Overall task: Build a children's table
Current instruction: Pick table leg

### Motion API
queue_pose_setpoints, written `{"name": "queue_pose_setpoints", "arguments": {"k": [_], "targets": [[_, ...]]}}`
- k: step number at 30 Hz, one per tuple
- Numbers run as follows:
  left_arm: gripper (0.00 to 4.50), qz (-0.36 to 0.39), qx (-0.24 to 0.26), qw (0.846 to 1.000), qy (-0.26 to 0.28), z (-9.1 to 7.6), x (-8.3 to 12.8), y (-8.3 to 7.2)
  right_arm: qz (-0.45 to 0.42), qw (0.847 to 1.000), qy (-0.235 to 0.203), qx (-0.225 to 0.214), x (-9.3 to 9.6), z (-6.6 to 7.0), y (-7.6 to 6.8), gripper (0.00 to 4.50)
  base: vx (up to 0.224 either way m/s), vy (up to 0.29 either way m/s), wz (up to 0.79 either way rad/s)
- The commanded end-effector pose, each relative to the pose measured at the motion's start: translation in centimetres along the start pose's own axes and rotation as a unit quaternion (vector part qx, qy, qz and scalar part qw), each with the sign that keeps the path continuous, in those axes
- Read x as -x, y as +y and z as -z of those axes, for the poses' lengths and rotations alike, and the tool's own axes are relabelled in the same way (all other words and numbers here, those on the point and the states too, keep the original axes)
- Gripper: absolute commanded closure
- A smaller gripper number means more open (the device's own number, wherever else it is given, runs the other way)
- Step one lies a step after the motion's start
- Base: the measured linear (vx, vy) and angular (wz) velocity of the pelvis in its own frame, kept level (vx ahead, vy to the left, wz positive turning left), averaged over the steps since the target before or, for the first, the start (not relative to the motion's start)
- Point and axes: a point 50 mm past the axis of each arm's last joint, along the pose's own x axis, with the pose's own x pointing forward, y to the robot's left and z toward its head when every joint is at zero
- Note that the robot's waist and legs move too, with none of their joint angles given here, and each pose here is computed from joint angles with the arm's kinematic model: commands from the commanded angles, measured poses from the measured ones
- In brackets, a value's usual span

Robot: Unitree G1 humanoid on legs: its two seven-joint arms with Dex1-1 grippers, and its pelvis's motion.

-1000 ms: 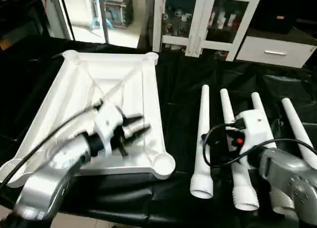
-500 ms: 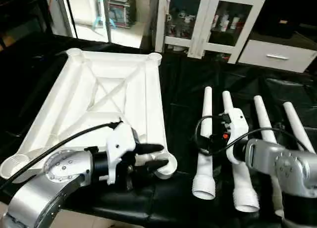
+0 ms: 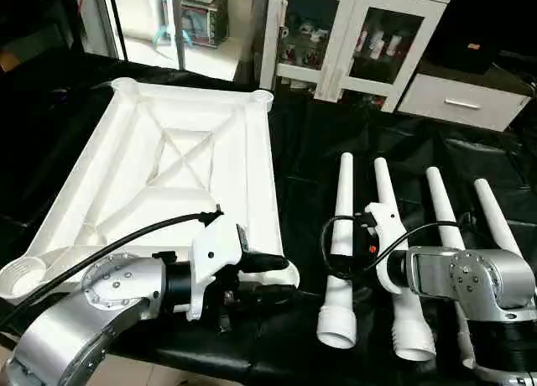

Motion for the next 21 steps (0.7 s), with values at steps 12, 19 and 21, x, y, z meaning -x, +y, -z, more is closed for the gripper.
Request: {"name": "queue_pose_setpoints", "arguments": {"k": [12,19,21], "targets": [[1.46,-0.014,-0.017,0.999,0.037,0.0,0.1,0.3,0.020,0.999,0.024,-0.041,-0.6,0.7,-1.4,1.73,0.000,0.000,0.00],[0.91,-0.032,-0.018,0.998,0.043,0.1,0.3,0.9,0.024,0.998,0.012,-0.063,-0.7,0.6,-1.9,2.33,0.000,0.000,0.00],[0.70,-0.057,-0.018,0.998,0.033,-0.2,0.4,1.5,0.014,0.997,-0.015,-0.078,-0.6,0.0,-1.8,2.50,0.000,0.000,0.00]]}}
